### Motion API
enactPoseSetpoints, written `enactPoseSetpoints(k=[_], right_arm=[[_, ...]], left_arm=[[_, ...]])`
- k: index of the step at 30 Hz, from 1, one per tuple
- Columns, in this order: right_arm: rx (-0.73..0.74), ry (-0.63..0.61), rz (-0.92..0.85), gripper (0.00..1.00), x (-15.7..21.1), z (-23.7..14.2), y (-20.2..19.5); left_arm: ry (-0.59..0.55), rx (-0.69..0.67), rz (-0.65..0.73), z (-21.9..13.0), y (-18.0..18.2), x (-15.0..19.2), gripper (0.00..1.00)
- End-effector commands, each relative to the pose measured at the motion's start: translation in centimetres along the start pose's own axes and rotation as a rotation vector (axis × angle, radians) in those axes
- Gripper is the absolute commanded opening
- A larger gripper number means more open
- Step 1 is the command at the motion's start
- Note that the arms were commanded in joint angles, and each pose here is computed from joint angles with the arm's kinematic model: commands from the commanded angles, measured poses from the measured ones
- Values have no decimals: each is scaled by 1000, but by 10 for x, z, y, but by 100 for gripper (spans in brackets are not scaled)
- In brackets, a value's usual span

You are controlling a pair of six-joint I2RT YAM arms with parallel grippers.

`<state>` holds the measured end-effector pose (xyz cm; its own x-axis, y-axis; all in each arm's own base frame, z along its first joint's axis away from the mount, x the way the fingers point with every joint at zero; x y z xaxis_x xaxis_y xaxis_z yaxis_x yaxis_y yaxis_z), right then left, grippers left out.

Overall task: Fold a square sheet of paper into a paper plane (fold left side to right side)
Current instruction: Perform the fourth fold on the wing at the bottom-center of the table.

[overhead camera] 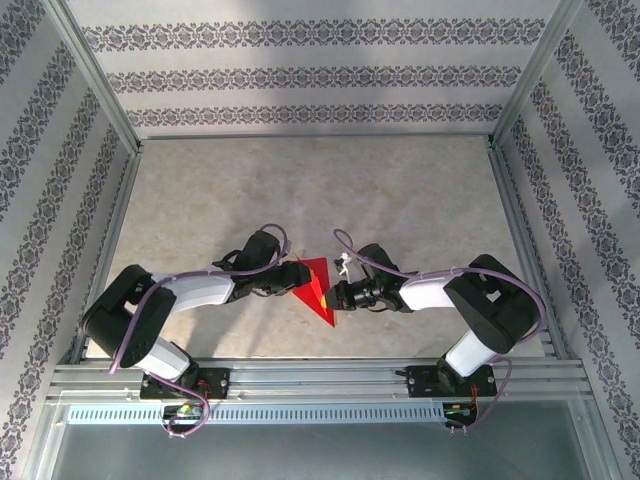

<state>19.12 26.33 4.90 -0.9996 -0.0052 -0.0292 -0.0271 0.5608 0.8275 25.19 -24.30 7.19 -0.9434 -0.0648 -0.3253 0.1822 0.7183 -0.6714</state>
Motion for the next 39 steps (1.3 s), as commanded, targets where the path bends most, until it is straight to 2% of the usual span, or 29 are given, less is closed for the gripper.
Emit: enactPoseSetpoints(k=[1,20,29,39], right_arm=[[-25,5,1,0,-1,0,0],[-16,12,15,0,-1,3,-4],[-15,13,19,0,-1,3,-5],[-35,-11,13,20,-5,-4,4]], left_arm=[[-24,5,41,7,-7,-8,41],[8,-45,53,22,0,-9,42],[52,-113,51,27,12,-3,42],[77,-160,52,28,20,2,42]])
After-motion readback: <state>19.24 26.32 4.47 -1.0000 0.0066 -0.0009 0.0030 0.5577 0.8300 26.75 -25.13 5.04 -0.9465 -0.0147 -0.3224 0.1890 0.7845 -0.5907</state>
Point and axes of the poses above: each hand's point on the last joint's axis, 136 mm out from that joint toward the fingers, its own z axis out along the fingers, its own y axis along the line the jaws close on, x = y × z, the point moved 3 cm from there along -z, back along the fingers, and after that the axes turned 14 degrees about z, right-handed, at the moved point
